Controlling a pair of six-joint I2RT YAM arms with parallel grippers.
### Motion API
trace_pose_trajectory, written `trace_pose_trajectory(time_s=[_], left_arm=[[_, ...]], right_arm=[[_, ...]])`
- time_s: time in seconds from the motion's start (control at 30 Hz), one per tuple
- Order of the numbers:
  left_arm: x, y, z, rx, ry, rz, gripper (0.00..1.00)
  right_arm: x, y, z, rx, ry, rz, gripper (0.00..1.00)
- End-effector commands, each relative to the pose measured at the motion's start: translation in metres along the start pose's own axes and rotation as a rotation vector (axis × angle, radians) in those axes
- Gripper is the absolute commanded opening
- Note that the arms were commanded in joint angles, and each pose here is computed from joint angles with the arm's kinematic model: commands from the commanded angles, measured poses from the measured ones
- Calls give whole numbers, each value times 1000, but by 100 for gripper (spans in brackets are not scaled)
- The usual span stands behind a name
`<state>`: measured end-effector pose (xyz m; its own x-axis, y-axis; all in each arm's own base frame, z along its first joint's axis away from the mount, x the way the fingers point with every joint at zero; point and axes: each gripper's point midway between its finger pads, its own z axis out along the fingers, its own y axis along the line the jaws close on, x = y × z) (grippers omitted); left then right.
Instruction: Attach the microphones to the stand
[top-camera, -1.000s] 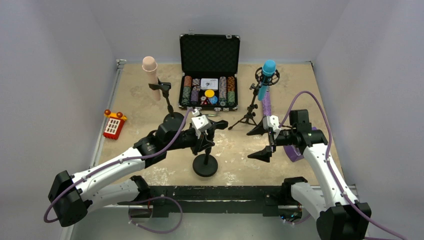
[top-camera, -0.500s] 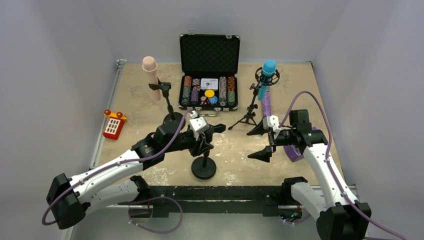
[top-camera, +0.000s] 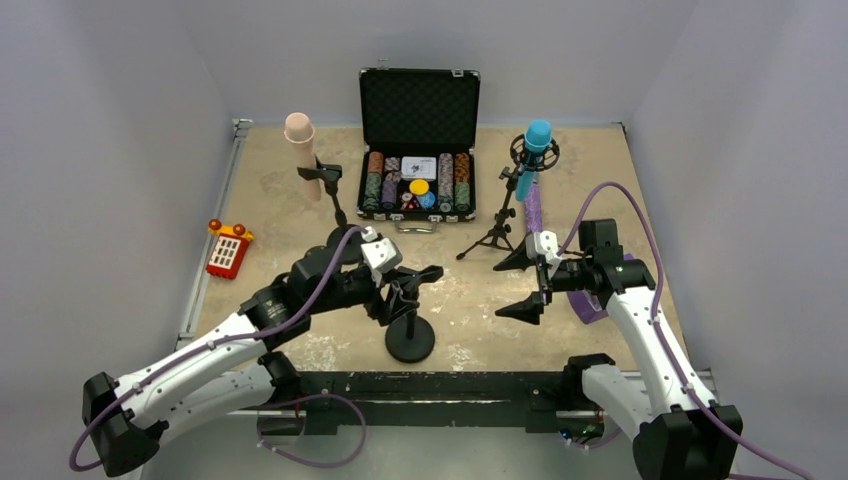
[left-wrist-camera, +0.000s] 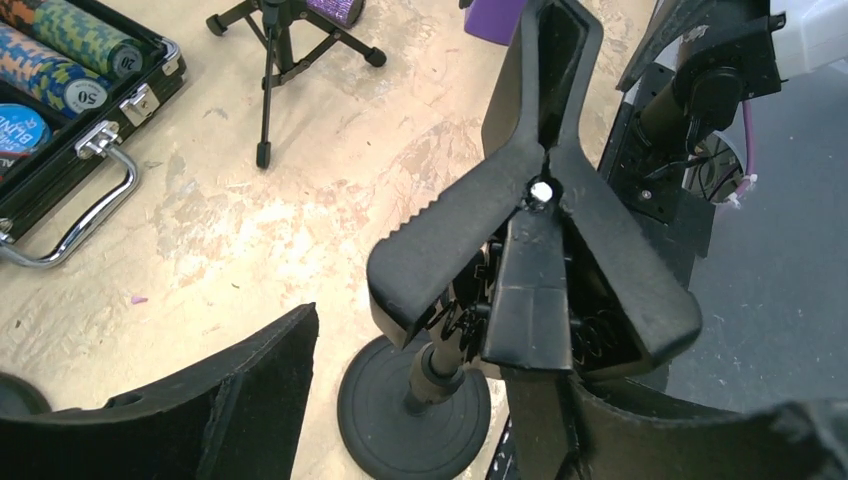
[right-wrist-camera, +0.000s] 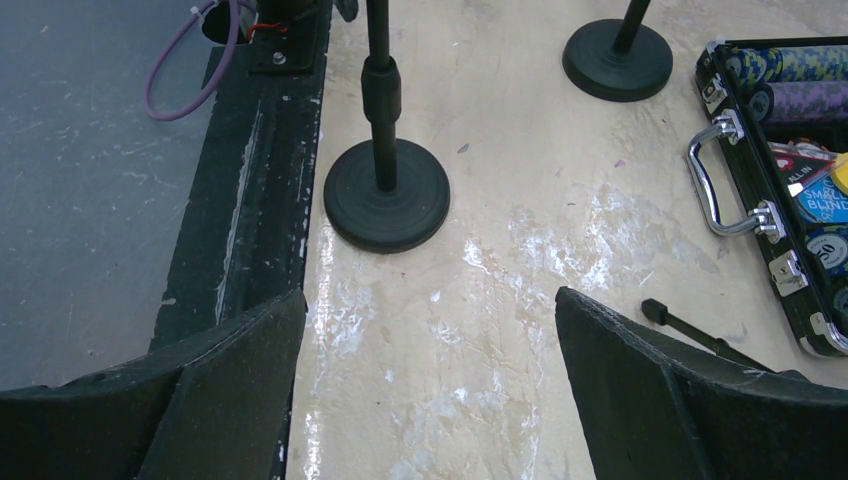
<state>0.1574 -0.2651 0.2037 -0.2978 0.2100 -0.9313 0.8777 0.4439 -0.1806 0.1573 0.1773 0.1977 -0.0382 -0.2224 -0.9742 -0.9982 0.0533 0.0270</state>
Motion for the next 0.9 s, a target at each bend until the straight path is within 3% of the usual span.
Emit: trace_pose_trajectory(time_s=[0.0,0.17,0.43,0.63,0.87], left_arm=[[-1,0,-12,-22,0,17,71],[-1,-2,-26,-30,4,29,74],[-6,6,-60,-117,-11,76,99],[-14,3,-79,-131,-52,91,99],[-10,9,-89,-175,-12,116,99]], right_arm=[[-9,-3,-2,5,-10,-42,98],[-8,-3,-2,6,-10,-44,98],[-7,-3,-2,13,-5,-51,99],[-7,-5,-5,31,9,-59,99],[-10,-3,-9,49,36,-67,99]])
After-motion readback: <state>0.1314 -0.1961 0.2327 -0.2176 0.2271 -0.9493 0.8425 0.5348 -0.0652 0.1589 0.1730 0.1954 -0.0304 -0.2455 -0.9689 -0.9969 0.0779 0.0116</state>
